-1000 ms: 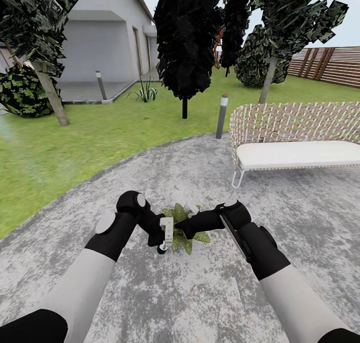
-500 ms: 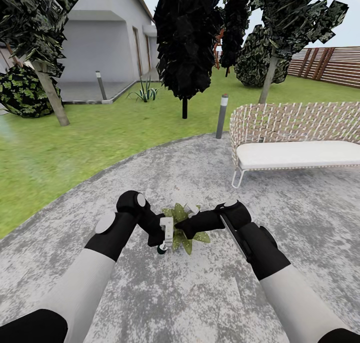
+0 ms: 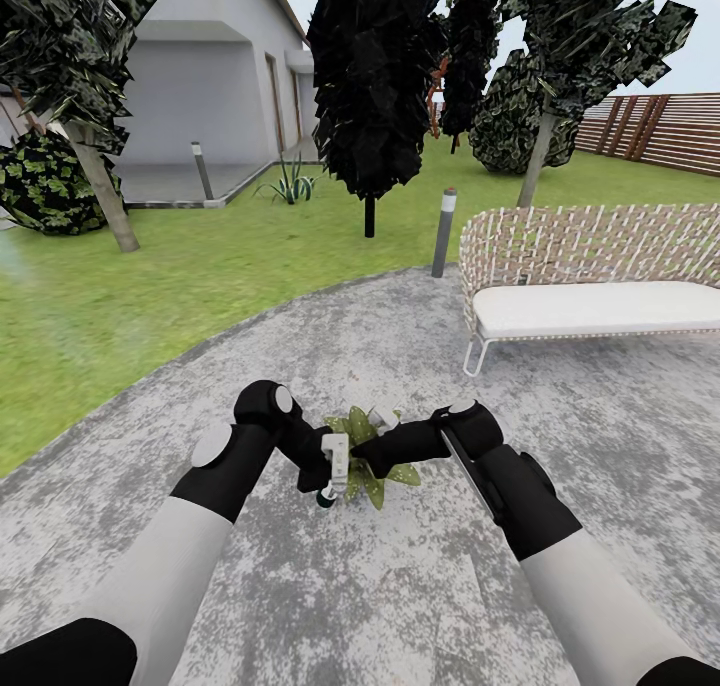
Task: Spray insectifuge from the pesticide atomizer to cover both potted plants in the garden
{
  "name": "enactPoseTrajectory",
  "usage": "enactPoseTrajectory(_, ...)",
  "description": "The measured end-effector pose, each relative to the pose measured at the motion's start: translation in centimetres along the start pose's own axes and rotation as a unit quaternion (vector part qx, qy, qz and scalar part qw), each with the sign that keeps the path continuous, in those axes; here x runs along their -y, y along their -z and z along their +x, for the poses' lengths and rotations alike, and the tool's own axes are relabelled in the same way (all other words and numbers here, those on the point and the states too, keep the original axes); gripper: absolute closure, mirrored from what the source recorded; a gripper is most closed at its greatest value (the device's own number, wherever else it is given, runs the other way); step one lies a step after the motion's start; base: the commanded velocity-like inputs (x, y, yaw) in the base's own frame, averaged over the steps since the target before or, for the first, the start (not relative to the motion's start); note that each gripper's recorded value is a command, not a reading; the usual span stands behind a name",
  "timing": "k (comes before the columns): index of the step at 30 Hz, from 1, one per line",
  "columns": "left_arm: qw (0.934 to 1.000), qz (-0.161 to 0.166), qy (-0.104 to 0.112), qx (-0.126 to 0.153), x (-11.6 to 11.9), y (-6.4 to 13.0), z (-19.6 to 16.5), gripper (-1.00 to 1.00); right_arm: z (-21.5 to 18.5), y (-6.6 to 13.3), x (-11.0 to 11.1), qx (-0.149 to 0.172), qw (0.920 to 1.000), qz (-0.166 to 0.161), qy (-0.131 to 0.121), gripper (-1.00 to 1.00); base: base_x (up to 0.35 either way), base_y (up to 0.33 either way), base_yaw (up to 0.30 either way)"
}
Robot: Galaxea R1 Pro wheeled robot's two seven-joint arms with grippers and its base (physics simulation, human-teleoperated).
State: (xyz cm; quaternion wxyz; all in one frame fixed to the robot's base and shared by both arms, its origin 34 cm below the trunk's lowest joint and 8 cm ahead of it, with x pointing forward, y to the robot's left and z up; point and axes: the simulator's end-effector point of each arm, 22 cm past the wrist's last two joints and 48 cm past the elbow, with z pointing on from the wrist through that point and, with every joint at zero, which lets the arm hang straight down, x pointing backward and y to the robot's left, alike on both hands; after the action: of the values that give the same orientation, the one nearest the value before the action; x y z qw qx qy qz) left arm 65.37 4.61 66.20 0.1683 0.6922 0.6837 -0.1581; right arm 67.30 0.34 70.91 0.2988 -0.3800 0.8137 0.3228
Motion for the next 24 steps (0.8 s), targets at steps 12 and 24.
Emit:
enactPoseTrajectory(12,0.9999,-0.009,-0.006,0.003,-0.29,0.49,-0.47,1.00,0.05,0.03,0.07,-0.001,1.0000,0.001,0.000,1.00,0.000,0.000,0.000)
enactPoseTrajectory(24,0.9999,-0.009,-0.006,0.003,-0.30,0.50,-0.48,1.00,0.06,0.03,0.07,-0.001,1.0000,0.001,0.000,1.00,0.000,0.000,0.000)
